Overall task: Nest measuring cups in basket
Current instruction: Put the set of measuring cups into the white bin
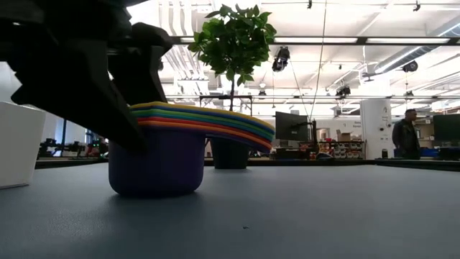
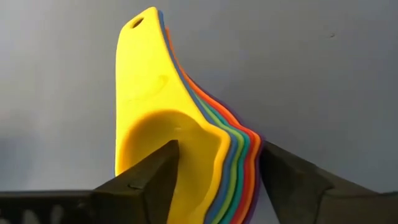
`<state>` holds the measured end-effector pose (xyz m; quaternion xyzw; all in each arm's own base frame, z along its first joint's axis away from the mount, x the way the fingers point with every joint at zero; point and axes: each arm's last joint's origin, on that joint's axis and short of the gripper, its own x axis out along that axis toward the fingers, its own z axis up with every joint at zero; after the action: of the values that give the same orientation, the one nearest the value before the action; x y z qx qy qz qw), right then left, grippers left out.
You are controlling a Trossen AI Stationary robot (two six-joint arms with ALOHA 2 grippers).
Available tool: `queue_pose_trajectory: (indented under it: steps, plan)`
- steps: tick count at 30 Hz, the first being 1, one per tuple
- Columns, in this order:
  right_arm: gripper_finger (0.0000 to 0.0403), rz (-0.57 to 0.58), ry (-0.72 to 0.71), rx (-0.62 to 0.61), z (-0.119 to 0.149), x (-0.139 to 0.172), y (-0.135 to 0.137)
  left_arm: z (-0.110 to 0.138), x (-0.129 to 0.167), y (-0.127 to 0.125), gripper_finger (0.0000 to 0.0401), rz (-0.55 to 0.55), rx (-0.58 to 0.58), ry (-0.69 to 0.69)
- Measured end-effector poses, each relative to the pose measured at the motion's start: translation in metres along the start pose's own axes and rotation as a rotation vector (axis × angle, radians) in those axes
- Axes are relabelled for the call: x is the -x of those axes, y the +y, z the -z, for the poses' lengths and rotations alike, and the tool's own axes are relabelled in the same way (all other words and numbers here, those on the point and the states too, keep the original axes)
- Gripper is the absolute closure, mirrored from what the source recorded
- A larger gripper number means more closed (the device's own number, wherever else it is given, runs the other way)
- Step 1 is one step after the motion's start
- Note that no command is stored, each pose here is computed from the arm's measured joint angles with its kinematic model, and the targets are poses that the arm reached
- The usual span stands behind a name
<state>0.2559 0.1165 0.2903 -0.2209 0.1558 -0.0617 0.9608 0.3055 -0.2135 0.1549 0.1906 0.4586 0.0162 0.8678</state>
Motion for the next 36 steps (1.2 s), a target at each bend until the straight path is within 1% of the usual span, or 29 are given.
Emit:
queue_pose_trajectory:
  steps: [7,14,18,32,36]
  plan:
    - [0.0394,0.001,-0.002,0.0,0.0,0.0,0.0,0.0,0.0,-0.001,0.0265,0.005,0.003,0.002]
    - [0.0394,0.001,-0.003,0.0,0.0,0.0,0.0,0.0,0.0,-0.001,0.0296,0.009,0.004,0.001]
    - [0.0394,0.001,-0.003,0.0,0.0,0.0,0.0,0.0,0.002,-0.001,0.0303,0.013,0.003,-0.004]
    - [0.0394,0.001,-0.003,0.001,0.0,0.0,0.0,-0.002,0.01,0.002,0.0305,0.016,0.004,-0.015]
    - [0.0394,0.001,-0.003,0.0,0.0,0.0,0.0,-0.007,0.015,0.004,0.0306,0.009,0.0,-0.001]
